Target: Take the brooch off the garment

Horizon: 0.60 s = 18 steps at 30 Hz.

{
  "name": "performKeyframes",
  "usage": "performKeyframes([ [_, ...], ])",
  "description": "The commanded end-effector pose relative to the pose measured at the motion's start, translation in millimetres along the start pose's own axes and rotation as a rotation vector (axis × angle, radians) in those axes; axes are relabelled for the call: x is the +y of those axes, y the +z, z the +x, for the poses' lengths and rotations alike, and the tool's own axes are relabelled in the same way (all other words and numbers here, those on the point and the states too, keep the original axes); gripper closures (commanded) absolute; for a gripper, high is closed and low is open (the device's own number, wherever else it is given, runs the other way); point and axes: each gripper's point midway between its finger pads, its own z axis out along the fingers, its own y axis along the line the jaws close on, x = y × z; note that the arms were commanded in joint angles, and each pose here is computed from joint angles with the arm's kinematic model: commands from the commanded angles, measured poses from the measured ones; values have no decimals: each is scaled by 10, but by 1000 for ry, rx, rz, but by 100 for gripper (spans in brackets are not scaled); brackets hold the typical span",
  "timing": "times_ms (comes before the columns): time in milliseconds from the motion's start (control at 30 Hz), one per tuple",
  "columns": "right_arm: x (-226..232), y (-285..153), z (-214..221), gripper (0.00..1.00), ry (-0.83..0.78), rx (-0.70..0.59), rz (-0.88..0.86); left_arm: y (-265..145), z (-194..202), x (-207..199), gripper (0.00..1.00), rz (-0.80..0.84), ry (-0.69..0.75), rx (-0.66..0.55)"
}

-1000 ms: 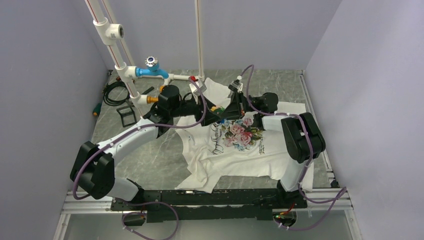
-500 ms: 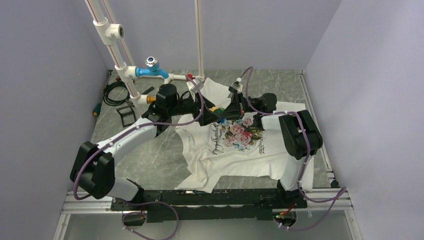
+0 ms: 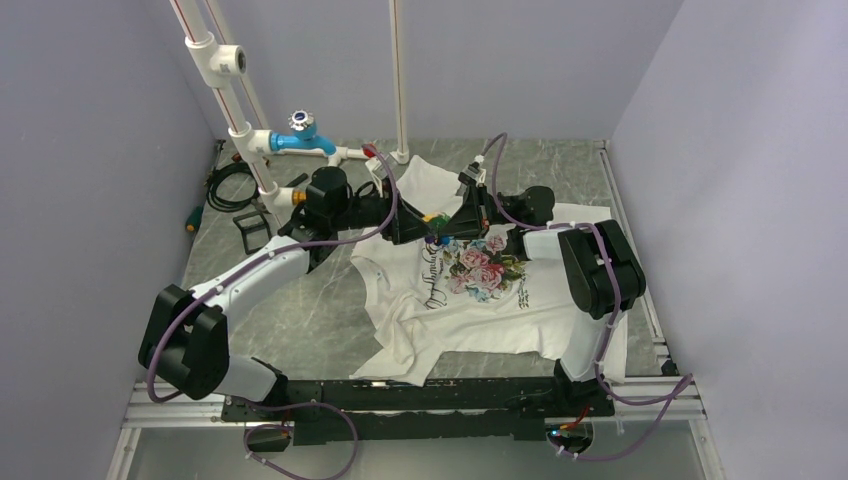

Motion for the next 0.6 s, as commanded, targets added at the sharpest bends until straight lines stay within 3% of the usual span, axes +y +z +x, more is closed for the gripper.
performKeyframes([
  [0, 122, -4, -6, 100, -203, -21, -34, -67, -6, 40, 41, -10, -67, -7],
  [333, 13, -109, 31, 100, -166, -43, -9, 25, 110, 300, 53, -103, -157, 40],
  [567, -160, -258, -35, 100, -87, -121, 36, 173, 145, 250, 49, -98, -135, 92],
])
